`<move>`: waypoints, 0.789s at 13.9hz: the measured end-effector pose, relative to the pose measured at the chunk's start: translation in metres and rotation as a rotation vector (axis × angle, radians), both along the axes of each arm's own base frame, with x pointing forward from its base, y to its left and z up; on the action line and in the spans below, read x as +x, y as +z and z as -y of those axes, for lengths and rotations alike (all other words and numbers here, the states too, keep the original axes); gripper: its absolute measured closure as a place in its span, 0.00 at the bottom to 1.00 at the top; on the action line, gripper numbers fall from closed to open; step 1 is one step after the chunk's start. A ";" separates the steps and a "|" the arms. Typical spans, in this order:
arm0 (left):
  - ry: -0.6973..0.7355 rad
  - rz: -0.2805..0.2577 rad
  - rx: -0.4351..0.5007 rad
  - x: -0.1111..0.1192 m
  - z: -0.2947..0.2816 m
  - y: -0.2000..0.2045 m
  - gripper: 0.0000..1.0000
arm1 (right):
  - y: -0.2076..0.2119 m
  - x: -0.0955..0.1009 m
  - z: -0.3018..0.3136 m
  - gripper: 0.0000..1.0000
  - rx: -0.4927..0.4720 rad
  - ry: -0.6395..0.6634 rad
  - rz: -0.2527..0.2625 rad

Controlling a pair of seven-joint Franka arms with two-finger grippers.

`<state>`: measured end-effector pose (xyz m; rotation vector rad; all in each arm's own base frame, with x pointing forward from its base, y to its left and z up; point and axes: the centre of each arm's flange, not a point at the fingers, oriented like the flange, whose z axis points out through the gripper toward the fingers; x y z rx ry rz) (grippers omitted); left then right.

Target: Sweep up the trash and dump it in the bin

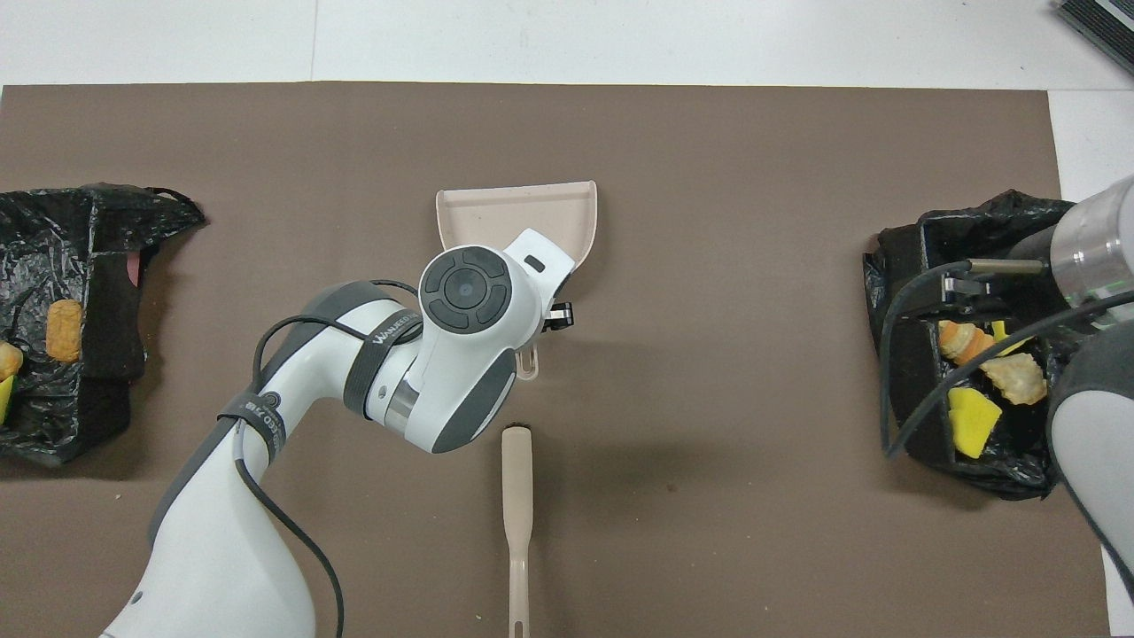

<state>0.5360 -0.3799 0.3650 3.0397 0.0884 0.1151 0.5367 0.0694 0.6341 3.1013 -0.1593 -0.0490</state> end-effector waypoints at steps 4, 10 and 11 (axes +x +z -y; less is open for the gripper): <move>0.043 0.028 -0.006 0.023 -0.041 0.045 0.00 | 0.000 0.000 0.000 0.00 0.000 0.000 0.000; -0.017 0.038 0.027 0.070 -0.169 0.101 0.00 | 0.000 0.000 0.000 0.00 0.000 0.000 0.000; -0.031 0.035 0.034 0.076 -0.194 0.108 0.00 | 0.000 0.000 0.000 0.00 0.000 0.000 0.000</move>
